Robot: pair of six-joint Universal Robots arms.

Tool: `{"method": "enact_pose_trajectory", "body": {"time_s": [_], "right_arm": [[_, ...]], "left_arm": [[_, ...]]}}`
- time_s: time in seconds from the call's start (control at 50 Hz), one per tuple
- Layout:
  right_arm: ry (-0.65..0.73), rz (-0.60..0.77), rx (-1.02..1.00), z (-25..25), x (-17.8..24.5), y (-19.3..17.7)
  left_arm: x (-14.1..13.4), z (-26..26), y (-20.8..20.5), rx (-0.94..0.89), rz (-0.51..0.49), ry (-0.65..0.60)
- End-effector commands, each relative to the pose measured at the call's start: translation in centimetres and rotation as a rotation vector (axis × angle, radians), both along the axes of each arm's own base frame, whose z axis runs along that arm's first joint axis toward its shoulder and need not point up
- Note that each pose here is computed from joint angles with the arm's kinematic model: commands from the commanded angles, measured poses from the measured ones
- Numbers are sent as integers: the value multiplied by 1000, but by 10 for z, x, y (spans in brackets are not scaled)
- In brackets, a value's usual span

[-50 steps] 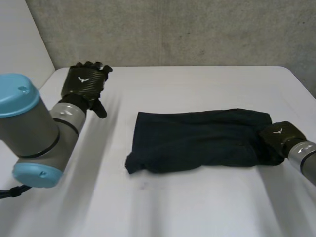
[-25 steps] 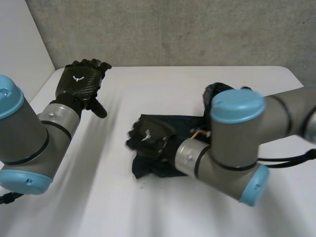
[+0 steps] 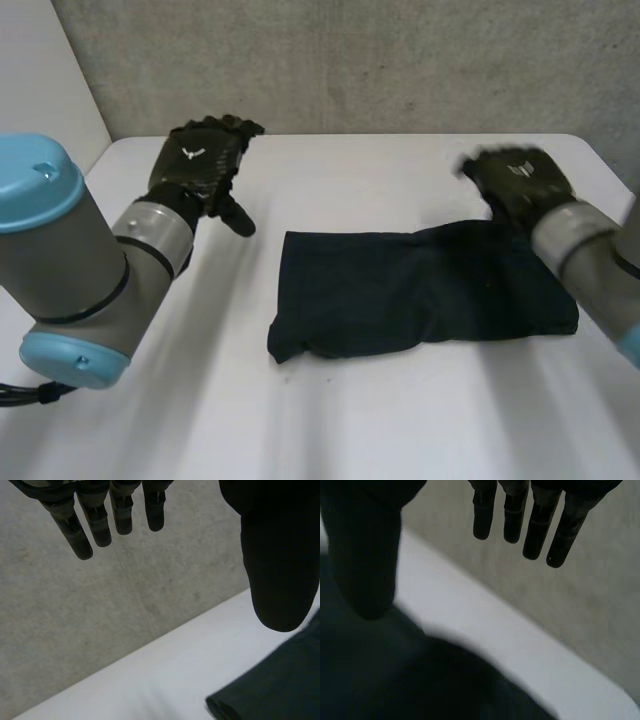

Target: Fold the shorts.

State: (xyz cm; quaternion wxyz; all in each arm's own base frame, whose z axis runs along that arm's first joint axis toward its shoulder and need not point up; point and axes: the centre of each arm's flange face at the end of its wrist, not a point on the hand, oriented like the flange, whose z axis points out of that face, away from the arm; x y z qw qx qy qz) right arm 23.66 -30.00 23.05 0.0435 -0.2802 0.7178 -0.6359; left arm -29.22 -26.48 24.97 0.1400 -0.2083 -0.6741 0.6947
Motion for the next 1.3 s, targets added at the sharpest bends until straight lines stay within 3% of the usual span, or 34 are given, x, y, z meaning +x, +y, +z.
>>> {"method": "enact_pose_trajectory", "body": {"time_s": [0.02, 0.24, 0.7, 0.88, 1.0, 1.14, 1.3], "right_arm": [[274, 1, 116, -56, -59, 2], [167, 60, 162, -82, -90, -5], [172, 10, 149, -108, -110, -26], [236, 11, 35, -87, -107, -41], [311, 149, -72, -49, -57, -25], [357, 463, -223, -3, 44, 26], [340, 789, -222, -26, 137, 91]], "left_arm": [[0, -13, 8, 36, -12, -20], [-2, -26, 10, 69, -18, -37], [-1, -37, 13, 96, -25, -53], [0, -38, 12, 98, -22, -54], [2, -33, 12, 87, -14, -46], [13, -20, 7, 64, 20, -32], [23, -8, 4, 37, 49, -16]]}}
